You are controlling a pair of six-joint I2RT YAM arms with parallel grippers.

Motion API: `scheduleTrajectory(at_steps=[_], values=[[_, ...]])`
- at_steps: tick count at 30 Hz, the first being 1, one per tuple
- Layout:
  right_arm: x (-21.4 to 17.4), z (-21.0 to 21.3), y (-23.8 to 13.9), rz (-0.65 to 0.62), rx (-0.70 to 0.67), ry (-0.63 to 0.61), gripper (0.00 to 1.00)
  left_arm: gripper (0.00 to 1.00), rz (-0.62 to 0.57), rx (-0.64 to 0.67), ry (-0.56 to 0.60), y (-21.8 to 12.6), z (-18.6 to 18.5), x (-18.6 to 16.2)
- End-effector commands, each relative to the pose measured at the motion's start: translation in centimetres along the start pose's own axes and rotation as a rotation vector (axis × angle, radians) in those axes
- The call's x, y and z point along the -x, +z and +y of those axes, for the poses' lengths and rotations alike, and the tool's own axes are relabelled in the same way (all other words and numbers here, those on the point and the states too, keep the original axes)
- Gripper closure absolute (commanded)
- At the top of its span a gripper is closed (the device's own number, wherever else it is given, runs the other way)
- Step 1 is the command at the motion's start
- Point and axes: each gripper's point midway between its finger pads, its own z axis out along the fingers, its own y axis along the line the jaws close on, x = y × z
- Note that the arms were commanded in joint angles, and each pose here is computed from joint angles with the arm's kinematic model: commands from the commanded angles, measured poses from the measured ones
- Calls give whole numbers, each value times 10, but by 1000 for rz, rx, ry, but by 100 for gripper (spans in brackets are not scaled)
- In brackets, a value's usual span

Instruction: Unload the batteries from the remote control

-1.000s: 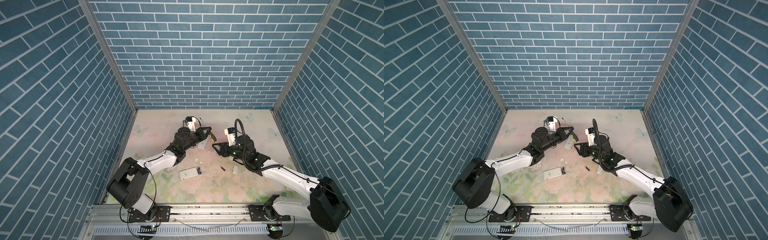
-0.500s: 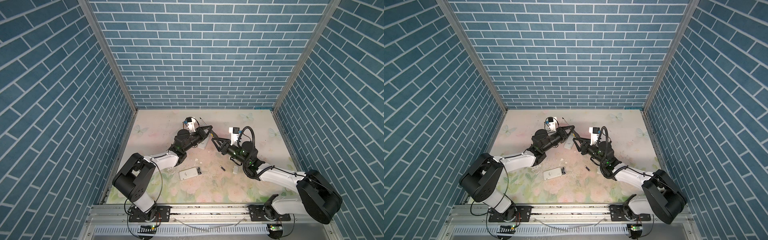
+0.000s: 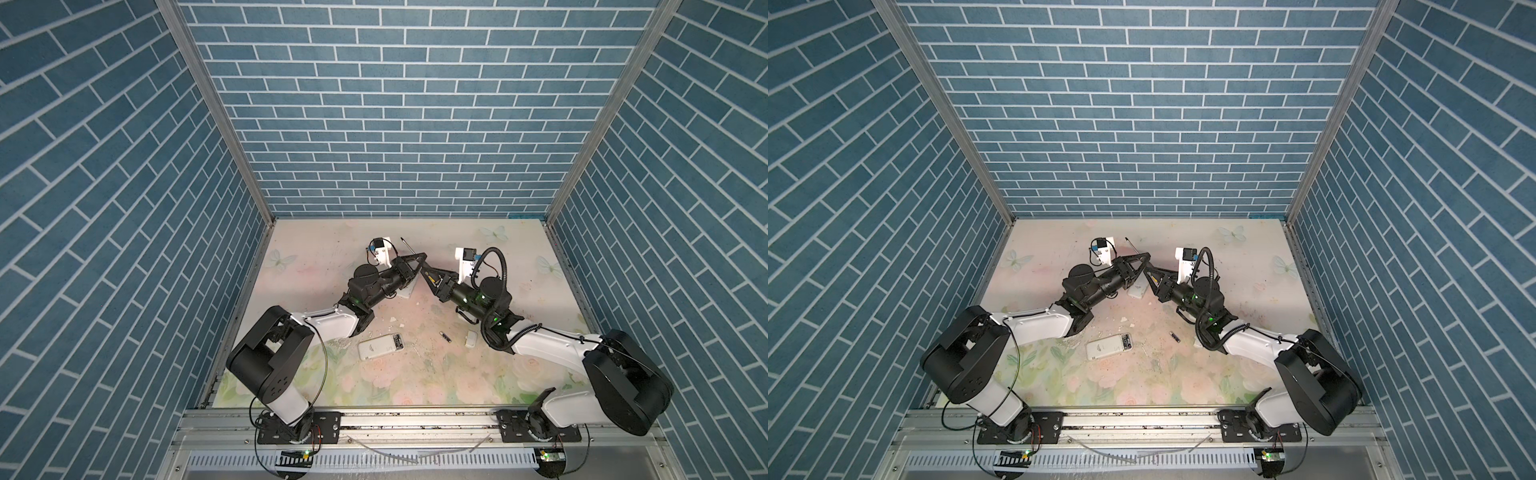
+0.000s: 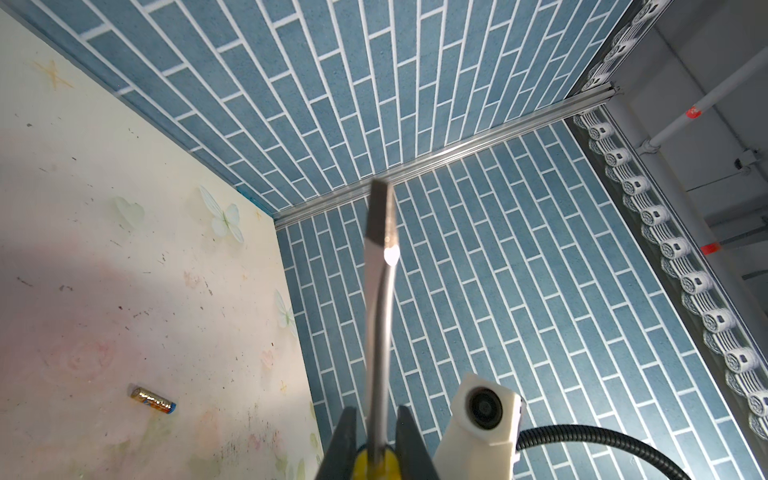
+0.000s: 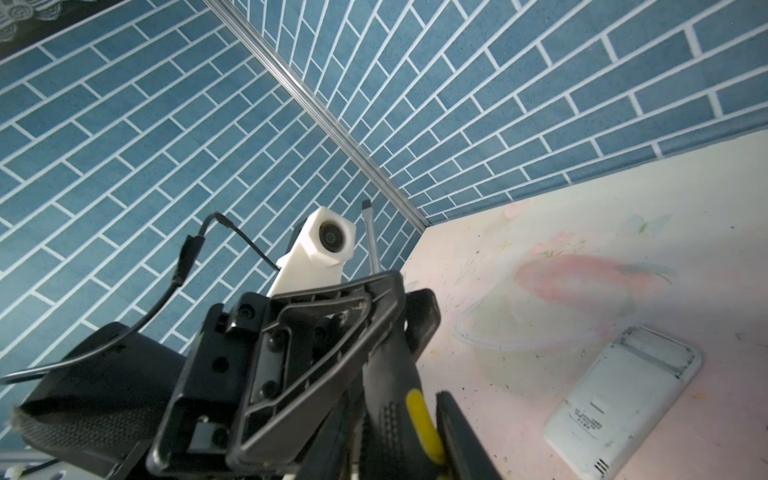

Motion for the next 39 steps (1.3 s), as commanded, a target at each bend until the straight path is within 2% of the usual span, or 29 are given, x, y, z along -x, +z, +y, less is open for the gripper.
scheduleTrajectory(at_steps=[1, 21, 29, 32, 39], values=[[29, 24, 6, -81, 69, -17, 69, 100, 14, -15, -1, 0, 1, -7], [49, 22, -8, -157, 43, -33, 74, 100, 37, 2, -39, -2, 18, -31], [52, 20, -14, -165, 28, -40, 97, 100, 38, 38, -28, -9, 28, -34], [50, 18, -14, -147, 9, -45, 100, 100, 36, 52, -15, -11, 29, -34], [44, 6, -20, -79, -96, -79, 100, 79, 40, 102, 53, -18, 26, -31]])
